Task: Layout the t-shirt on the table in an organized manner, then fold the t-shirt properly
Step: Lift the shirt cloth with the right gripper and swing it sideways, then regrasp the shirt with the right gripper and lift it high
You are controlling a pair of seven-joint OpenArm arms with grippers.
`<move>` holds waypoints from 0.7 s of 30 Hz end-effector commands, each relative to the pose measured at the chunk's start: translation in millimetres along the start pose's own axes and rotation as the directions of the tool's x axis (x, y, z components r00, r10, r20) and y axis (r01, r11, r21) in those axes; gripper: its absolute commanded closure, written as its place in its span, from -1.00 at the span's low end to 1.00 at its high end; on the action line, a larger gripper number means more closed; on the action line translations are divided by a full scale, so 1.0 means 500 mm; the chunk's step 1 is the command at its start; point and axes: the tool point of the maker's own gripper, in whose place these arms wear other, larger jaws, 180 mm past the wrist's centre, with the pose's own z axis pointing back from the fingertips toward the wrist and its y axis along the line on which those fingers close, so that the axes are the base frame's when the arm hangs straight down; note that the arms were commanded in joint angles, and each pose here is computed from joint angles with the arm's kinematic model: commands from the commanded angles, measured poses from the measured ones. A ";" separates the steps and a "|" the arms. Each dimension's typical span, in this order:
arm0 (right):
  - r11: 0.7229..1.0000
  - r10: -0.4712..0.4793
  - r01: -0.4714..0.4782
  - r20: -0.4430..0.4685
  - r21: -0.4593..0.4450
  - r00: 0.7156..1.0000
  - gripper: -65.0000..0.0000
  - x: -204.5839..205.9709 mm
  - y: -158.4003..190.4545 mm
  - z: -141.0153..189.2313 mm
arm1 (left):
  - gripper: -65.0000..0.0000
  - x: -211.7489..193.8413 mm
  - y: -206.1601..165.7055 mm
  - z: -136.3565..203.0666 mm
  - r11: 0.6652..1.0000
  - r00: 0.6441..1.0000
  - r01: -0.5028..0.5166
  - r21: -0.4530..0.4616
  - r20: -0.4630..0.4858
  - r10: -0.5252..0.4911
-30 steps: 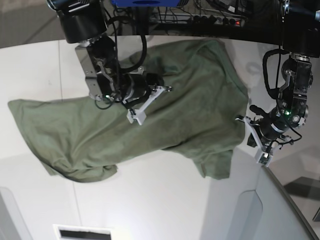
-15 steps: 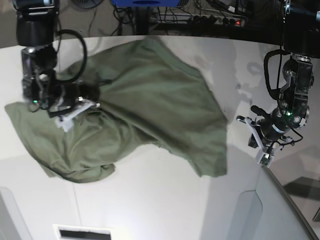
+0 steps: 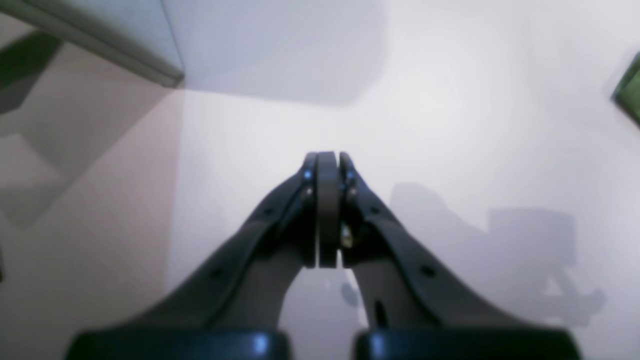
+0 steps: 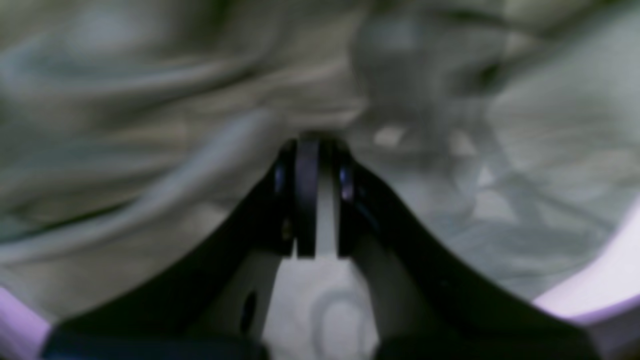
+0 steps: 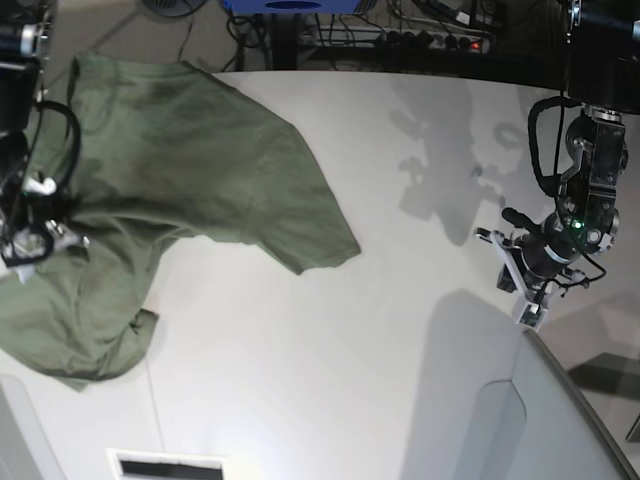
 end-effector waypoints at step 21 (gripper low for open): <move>0.983 0.183 -0.172 0.351 -0.064 0.918 0.82 0.286 0.193 -0.062 | 1.00 -0.050 0.040 0.026 0.999 0.998 0.040 0.035 -0.043 -0.038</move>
